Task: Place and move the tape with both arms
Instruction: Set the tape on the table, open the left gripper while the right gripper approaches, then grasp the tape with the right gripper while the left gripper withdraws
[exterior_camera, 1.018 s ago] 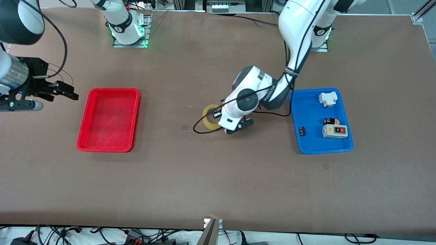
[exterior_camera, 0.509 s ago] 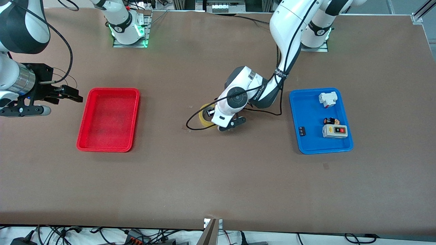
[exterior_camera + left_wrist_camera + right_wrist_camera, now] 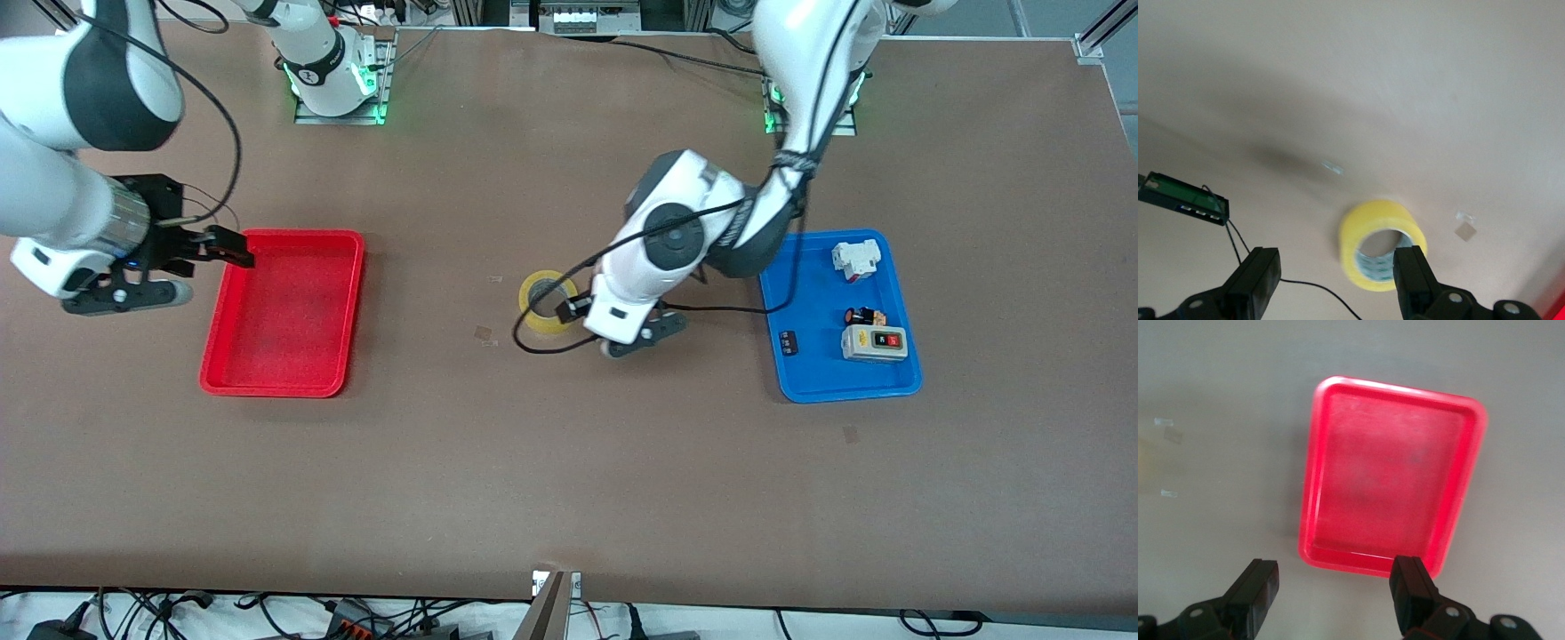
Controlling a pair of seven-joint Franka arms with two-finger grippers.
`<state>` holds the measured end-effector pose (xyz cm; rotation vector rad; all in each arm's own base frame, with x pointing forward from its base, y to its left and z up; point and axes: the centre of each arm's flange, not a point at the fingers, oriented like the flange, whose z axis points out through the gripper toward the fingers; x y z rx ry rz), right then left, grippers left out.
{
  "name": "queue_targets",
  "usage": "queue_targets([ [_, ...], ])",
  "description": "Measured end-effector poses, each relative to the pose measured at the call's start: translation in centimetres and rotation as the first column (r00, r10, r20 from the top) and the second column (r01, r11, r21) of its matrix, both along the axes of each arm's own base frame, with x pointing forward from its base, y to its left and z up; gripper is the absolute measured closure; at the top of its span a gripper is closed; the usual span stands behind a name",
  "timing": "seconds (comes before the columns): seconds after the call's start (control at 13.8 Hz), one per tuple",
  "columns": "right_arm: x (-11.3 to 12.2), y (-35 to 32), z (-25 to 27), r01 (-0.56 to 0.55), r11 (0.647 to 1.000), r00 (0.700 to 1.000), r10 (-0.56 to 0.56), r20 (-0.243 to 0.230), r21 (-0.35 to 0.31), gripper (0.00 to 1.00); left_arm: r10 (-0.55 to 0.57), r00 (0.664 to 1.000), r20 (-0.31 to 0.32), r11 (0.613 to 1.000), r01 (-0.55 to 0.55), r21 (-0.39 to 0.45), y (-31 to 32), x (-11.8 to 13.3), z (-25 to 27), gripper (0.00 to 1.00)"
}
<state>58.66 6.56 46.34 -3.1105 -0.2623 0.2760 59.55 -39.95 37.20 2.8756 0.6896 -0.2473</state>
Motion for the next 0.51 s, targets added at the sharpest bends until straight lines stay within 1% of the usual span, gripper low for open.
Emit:
queue_targets([
  [0.07, 0.3, 1.8, -1.4, -0.020, 1.000, 1.000, 0.020, -0.012, 0.016, 0.00, 0.000, 1.000, 0.010, 1.000, 0.000, 0.002, 2.8, 1.1, 2.3, 0.00],
  [0.15, 0.5, 3.8, -3.0, -0.038, 0.999, 0.999, 0.039, -0.024, 0.039, 0.00, -0.011, 1.000, 0.002, 1.000, 0.011, 0.008, 5.8, 1.9, 4.1, 0.00],
  [0.22, 0.7, 5.8, -4.5, -0.051, 0.997, 0.998, 0.052, -0.030, 0.059, 0.00, -0.031, 0.999, -0.020, 0.999, 0.031, 0.017, 8.9, 2.5, 5.3, 0.00],
  [0.36, 1.0, 10.7, -7.3, -0.056, 0.996, 0.998, 0.056, -0.008, 0.067, 0.00, -0.078, 0.994, -0.077, 0.995, 0.082, 0.049, 14.5, 3.1, 6.5, 0.00],
  [0.51, 0.5, 16.8, -10.4, -0.034, 0.998, 0.999, 0.032, 0.031, 0.060, 0.00, -0.119, 0.986, -0.121, 0.987, 0.131, 0.096, 19.1, 3.1, 6.6, 0.00],
])
